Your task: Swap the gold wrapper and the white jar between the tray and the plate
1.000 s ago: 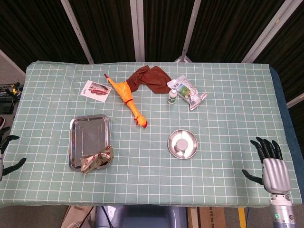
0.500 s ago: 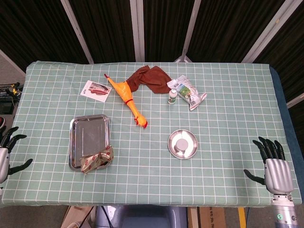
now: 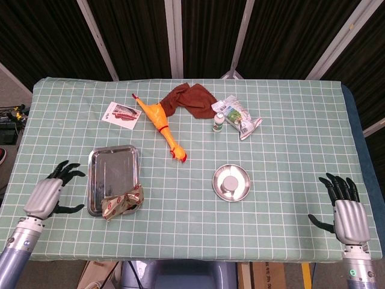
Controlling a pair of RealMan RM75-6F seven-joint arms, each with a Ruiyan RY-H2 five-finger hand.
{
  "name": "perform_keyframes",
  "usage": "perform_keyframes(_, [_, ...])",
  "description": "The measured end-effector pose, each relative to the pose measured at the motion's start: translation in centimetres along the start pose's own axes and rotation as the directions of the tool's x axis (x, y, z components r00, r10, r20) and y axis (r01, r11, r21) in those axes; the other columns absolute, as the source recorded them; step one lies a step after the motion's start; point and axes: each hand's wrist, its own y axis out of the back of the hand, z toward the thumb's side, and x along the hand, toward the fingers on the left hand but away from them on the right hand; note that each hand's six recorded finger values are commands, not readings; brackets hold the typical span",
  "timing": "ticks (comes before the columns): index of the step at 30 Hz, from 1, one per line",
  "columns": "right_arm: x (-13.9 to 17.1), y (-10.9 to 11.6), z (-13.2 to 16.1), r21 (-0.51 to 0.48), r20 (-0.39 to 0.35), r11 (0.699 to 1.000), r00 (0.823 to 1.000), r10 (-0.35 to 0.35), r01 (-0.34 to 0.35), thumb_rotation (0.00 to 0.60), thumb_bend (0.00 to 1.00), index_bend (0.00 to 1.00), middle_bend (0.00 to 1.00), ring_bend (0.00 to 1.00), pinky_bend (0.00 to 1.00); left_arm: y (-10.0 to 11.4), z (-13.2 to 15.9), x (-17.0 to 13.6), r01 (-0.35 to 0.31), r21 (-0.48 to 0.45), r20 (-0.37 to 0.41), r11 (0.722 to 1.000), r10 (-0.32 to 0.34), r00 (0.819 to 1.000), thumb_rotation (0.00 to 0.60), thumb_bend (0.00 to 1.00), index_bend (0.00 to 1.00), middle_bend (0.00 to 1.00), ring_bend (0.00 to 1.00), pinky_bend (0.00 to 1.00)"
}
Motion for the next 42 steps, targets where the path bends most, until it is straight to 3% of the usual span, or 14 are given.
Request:
perform_keyframes(6, [0.0, 0.4, -0.2, -0.010, 0.005, 1.000, 1.000, -0.009, 0.009, 0.600, 0.07, 0.19, 0.13, 0.10, 0.00, -1.7, 3.3, 0.9, 0.077, -0.010, 0.047, 0.997, -0.076, 0.996, 0.600, 0.04, 0.28, 0.11, 0.02, 0.23])
perform_keyframes(11, [0.1, 0.7, -0.4, -0.023, 0.008, 1.000, 1.000, -0.016, 0.017, 0.600, 0.07, 0.19, 0.13, 0.10, 0.00, -3.0, 4.0, 1.2, 0.097, 0.026, 0.041, 0.995, -0.098, 0.994, 0.600, 0.04, 0.28, 0.11, 0.02, 0.23])
perform_keyframes(24, [0.1, 1.2, -0.7, -0.035, 0.017, 0.999, 1.000, -0.026, 0.027, 0.600, 0.07, 0.19, 0.13, 0.10, 0.00, -9.8, 5.3, 3.8, 0.170, 0.083, 0.016, 0.982, -0.172, 0.985, 0.600, 0.05, 0.28, 0.15, 0.06, 0.24])
perform_keyframes(28, [0.1, 1.2, -0.7, -0.039, 0.018, 0.999, 0.999, -0.026, 0.027, 0.600, 0.07, 0.19, 0.13, 0.10, 0.00, -10.5, 5.6, 4.3, 0.168, 0.092, 0.031, 0.981, -0.172, 0.985, 0.600, 0.13, 0.30, 0.25, 0.18, 0.33])
perform_keyframes(35, [0.1, 1.4, -0.9, -0.043, 0.025, 0.999, 0.999, -0.028, 0.029, 0.600, 0.07, 0.19, 0.13, 0.10, 0.00, -10.5, 6.0, 4.6, 0.127, 0.108, 0.064, 0.986, -0.135, 0.989, 0.600, 0.42, 0.40, 0.47, 0.40, 0.54])
perform_keyframes(42, [0.1, 1.2, -0.9, -0.046, 0.026, 0.999, 1.000, -0.017, 0.018, 0.600, 0.07, 0.19, 0.13, 0.10, 0.00, -9.8, 5.4, 4.6, 0.123, 0.177, 0.046, 0.976, -0.133, 0.990, 0.600, 0.50, 0.44, 0.51, 0.43, 0.58])
